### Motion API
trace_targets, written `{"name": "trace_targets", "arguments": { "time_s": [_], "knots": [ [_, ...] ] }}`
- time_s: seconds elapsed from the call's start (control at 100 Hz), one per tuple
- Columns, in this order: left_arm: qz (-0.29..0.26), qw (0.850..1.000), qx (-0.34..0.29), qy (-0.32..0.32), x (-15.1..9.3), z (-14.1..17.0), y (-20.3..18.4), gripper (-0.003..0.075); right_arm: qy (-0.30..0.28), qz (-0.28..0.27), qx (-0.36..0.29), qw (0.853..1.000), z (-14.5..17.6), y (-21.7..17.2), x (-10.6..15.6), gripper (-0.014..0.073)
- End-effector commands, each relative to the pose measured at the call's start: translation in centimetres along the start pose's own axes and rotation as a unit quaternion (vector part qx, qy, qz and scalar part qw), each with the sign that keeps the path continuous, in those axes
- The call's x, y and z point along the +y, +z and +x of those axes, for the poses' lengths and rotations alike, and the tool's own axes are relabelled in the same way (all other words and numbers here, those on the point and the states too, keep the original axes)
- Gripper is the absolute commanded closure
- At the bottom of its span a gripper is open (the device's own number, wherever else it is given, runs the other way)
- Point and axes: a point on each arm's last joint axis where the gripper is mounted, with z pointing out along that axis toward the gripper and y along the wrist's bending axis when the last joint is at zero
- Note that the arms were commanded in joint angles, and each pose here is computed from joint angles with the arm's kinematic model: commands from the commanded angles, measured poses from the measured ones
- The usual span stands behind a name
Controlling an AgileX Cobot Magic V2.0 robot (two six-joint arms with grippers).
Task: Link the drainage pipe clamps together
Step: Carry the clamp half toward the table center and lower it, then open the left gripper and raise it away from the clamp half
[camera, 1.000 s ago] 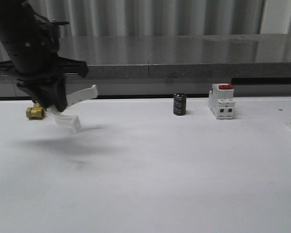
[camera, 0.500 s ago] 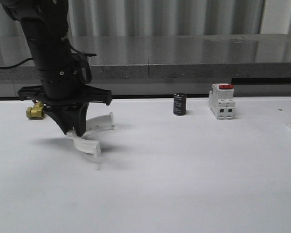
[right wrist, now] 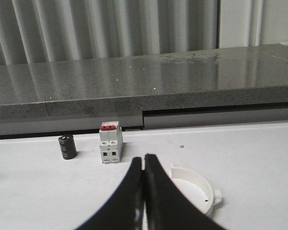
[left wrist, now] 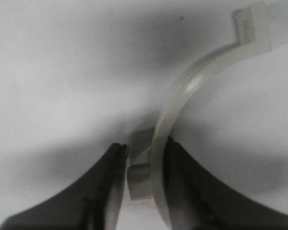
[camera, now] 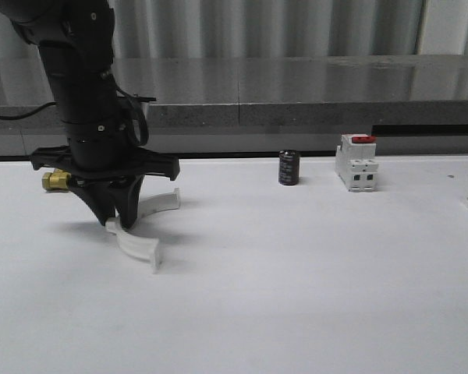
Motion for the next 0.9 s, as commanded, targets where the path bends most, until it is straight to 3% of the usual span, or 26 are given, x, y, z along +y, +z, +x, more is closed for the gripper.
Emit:
{"name": "trace_targets", "arguments": {
  "time_s": [0.0, 0.09, 0.16, 0.36, 0.57, 0.89],
  "knots": [
    [0.009, 0.999, -0.042, 0.0, -0.5, -0.8, -2.9, 0.0344, -0.008, -0.003, -0.061, 0.998, -1.6, -0.3, 0.1, 0.0662],
    [0.007, 0.999, -0.042, 0.002, -0.4, -0.8, -2.9, 0.018, -0.008, -0.003, -0.061, 0.998, -1.6, -0.3, 0.1, 0.0662],
    [0.002, 0.999, -0.046, 0.006, -0.3, -0.9, -2.9, 0.0133, -0.008, -0.003, -0.061, 0.998, -1.6, -0.3, 0.1, 0.0662],
    [0.0, 0.997, -0.071, 0.012, -0.3, -1.2, -3.9, 0.0134, -0.008, -0.003, -0.061, 0.998, -1.6, -0.3, 0.1, 0.0662],
    [0.003, 0.989, -0.146, 0.019, 0.3, -1.7, -8.8, 0.0134, -0.008, -0.003, -0.061, 0.998, -1.6, -0.3, 0.1, 0.0662],
    [0.0, 0.963, -0.271, -0.007, 4.3, 0.9, -17.3, 0.0134, -0.008, -0.003, -0.061, 0.998, -1.6, -0.3, 0.1, 0.0662]
  ]
}}
